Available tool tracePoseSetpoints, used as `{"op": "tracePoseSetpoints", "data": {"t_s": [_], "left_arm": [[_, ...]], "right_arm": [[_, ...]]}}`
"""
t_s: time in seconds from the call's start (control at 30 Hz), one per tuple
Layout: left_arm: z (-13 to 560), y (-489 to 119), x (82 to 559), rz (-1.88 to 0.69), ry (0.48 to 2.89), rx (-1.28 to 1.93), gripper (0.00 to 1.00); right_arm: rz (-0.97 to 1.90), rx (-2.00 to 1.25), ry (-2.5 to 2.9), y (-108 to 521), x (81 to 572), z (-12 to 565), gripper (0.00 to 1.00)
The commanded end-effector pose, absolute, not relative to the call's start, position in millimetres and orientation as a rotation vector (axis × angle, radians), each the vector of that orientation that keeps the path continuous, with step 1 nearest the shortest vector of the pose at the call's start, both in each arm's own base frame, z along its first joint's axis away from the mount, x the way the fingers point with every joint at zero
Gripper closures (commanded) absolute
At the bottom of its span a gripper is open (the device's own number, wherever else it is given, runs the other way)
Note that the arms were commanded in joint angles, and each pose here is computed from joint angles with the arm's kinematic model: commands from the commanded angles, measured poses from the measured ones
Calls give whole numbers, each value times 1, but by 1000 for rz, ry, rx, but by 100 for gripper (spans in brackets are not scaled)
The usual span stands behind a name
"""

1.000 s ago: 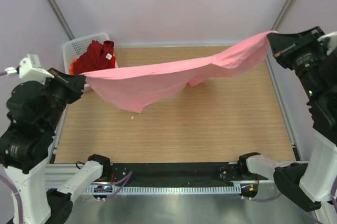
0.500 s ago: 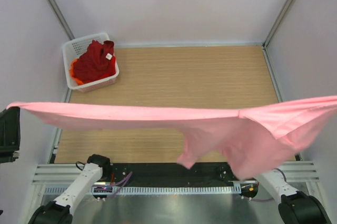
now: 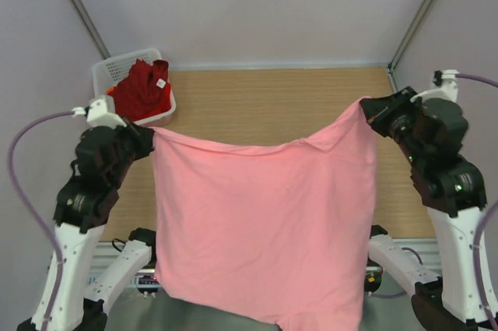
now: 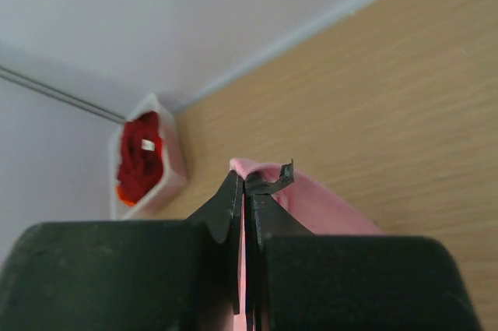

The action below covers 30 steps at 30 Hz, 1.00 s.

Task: Fold and stack the t-shirts
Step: Flatten the tshirt out

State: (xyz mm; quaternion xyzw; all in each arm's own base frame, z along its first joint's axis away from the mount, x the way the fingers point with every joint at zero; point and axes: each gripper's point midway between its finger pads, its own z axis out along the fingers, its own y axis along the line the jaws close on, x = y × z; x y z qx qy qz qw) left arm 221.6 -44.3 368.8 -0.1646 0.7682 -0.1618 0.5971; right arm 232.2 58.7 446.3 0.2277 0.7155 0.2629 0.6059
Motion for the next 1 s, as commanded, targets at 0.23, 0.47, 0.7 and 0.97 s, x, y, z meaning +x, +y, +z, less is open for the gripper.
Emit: {"op": "tracePoseSetpoints", "data": {"t_s": [0.23, 0.47, 0.7, 0.97], "left_arm": [[253, -63, 317, -297, 1911, -446, 100], [213, -69, 375, -205, 2000, -440, 100], [181, -52, 426, -128, 2074, -470, 100], [154, -21, 464, -138, 2112, -548, 100]], "right_arm": [[304, 553, 1866, 49, 327, 319, 99], [234, 526, 1965, 53, 387, 272, 99], [264, 549, 2038, 45, 447, 230, 99], [346, 447, 2086, 68, 519, 221, 99]]}}
